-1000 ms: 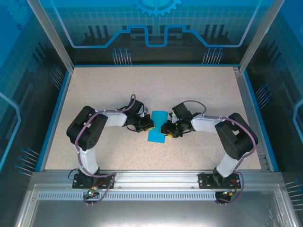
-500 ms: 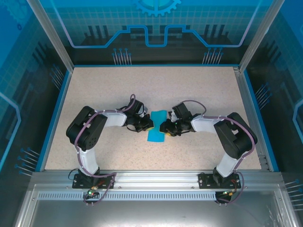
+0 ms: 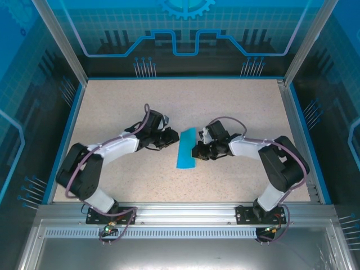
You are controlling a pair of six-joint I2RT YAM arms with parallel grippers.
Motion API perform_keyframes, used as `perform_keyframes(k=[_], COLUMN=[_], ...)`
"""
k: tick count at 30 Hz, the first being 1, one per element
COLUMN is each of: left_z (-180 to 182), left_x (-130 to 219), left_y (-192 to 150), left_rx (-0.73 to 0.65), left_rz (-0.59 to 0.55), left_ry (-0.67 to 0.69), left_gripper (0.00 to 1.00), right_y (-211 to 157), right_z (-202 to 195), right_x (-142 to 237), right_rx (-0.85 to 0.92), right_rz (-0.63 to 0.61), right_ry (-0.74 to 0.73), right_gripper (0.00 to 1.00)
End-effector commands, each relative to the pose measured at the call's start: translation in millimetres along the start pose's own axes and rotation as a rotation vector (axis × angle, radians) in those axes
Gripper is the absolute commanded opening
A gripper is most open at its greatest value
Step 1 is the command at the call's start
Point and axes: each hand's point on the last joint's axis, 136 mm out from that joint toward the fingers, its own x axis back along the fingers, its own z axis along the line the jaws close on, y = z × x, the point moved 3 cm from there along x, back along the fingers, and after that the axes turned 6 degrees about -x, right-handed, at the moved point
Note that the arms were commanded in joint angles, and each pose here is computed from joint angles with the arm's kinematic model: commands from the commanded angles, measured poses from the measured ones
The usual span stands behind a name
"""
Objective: Fold a paper plane with a square sheet of paper (pick it up from the middle)
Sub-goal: Turn over the paper at the center of the table.
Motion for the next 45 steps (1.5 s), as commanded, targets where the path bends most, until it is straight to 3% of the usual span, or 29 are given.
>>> perform_keyframes(k=[1, 6, 12, 15, 18, 26, 29, 32, 34, 38, 40, 42, 45], left_z=[19, 28, 49, 59, 67, 73, 73, 73, 73, 66, 64, 59, 45], left_x=[33, 74, 108, 119, 126, 139, 142, 143, 143, 137, 128, 114, 91], left_y=[3, 9, 7, 4, 1, -3, -3, -4, -4, -3, -3, -2, -1], left_rx=[0.018, 0.031, 0.085, 0.115, 0.137, 0.158, 0.15, 0.144, 0.137, 0.108, 0.101, 0.091, 0.072], left_rz=[-0.115, -0.273, -0.402, -0.441, -0.468, -0.503, -0.505, -0.503, -0.499, -0.467, -0.428, -0.371, -0.276], left_ry=[0.136, 0.207, 0.285, 0.327, 0.355, 0.389, 0.392, 0.392, 0.387, 0.354, 0.334, 0.299, 0.214], left_gripper=[0.24, 0.3, 0.37, 0.39, 0.4, 0.42, 0.42, 0.43, 0.44, 0.47, 0.49, 0.5, 0.5], right_y=[9, 9, 9, 9, 9, -6, -15, -26, -27, -23, -20, -16, -14], right_z=[18, 11, 3, 12, 17, 14, 27, 53, 73, 90, 88, 81, 63], right_x=[44, 98, 158, 166, 147, 51, 12, -21, -25, -2, 9, 15, 14], right_rx=[0.13, 0.192, 0.264, 0.298, 0.319, 0.338, 0.35, 0.369, 0.366, 0.367, 0.32, 0.261, 0.207], right_rz=[-0.051, -0.096, -0.157, -0.186, -0.186, -0.005, 0.063, 0.125, 0.101, 0.048, 0.029, 0.03, 0.043], right_ry=[-0.085, -0.393, -0.943, -1.064, -1.061, -1.114, -1.055, -0.873, -0.734, -0.453, -0.29, -0.132, -0.026], right_gripper=[0.07, 0.08, 0.08, 0.08, 0.1, 0.1, 0.14, 0.22, 0.38, 0.55, 0.55, 0.48, 0.37])
